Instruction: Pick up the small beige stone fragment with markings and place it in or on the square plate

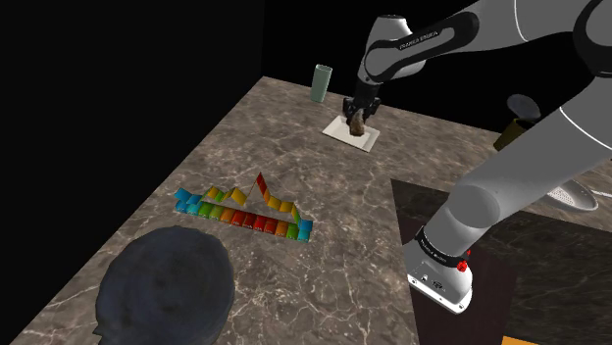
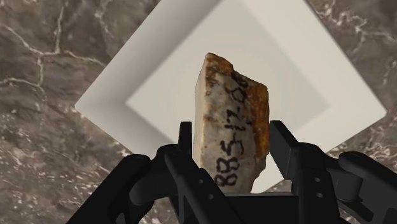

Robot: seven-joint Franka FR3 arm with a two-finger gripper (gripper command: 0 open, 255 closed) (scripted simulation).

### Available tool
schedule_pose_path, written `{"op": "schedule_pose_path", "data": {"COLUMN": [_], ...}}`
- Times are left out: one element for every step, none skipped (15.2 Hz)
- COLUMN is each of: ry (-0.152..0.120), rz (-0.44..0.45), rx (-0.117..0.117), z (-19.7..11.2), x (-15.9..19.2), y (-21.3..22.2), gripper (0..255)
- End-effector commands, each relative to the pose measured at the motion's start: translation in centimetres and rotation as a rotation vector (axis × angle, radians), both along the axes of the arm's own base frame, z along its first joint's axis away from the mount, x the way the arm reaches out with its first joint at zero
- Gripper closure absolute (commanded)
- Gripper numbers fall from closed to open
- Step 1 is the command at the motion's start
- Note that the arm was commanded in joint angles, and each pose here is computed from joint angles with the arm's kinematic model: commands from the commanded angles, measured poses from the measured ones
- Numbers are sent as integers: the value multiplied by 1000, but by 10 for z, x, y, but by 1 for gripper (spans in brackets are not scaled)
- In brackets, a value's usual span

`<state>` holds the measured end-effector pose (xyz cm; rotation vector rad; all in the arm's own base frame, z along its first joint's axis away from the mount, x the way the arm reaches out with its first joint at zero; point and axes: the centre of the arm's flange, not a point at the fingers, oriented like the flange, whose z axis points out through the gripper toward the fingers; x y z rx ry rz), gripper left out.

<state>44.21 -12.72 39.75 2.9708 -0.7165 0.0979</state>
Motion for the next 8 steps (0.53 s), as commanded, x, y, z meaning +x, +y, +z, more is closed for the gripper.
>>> {"op": "schedule_pose_path", "data": {"ry": [2, 2, 2, 2, 2, 2, 2, 2], "rz": [0, 0, 0, 0, 0, 0, 0, 0], "rx": [1, 1, 1, 1, 1, 1, 1, 1], "z": [-11, -17, -22, -30, -30, -30, -30, -30], "x": [-1, -1, -1, -1, -1, -1, -1, -1], "y": [0, 0, 0, 0, 0, 0, 0, 0], "gripper": [255, 255, 255, 255, 255, 255, 255, 255]}}
